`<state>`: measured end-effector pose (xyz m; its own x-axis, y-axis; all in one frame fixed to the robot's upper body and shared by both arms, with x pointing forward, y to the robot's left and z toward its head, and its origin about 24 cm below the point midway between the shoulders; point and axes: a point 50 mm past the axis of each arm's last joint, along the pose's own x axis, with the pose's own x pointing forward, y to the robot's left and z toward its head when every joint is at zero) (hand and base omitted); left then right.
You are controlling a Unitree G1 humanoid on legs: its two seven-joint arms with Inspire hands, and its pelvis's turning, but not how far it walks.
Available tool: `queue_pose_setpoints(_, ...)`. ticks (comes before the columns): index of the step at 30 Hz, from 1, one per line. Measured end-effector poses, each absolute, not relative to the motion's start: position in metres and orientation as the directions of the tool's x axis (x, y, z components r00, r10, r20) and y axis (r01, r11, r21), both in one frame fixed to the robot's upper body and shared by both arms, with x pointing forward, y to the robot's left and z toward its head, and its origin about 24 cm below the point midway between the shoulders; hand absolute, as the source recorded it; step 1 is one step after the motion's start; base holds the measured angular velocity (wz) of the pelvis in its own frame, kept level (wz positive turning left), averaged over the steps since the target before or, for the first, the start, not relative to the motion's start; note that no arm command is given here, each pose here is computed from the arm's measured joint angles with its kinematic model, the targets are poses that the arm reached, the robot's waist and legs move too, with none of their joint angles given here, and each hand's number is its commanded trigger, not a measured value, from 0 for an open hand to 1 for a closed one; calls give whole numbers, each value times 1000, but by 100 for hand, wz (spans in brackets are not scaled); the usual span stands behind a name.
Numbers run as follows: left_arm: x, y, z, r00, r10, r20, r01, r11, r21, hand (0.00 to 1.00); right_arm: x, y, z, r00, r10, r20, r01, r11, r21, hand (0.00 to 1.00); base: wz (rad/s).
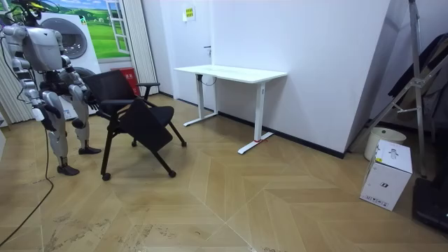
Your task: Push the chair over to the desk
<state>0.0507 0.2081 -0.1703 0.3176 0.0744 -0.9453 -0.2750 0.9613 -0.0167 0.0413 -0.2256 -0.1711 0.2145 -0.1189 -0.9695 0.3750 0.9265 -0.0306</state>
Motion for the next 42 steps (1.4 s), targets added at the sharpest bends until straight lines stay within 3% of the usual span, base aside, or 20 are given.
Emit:
queue_pose_setpoints(16, 46, 211, -170, 301, 117, -946, -306, 952, 21, 0, 42, -226, -171, 225, -106, -969, 383, 924, -12, 0, 1)
queue_pose_setpoints(31, 39, 229, -167, 240, 317, -918, -446, 875, 186, 0, 38, -229, -171, 228, -124, -966, 407, 913, -21, 0, 0)
queue_pose_setpoints(37, 63, 251, -156, 288, 464, -838, -444, 840, 313, 0, 38, -232, -170, 223, -139, -965, 385, 922, -43, 0, 0)
queue_pose_setpoints(42, 106, 273, -130, 406, 617, -674, -472, 773, 424, 0, 40, -238, -169, 222, -169, -960, 399, 914, -69, 0, 0)
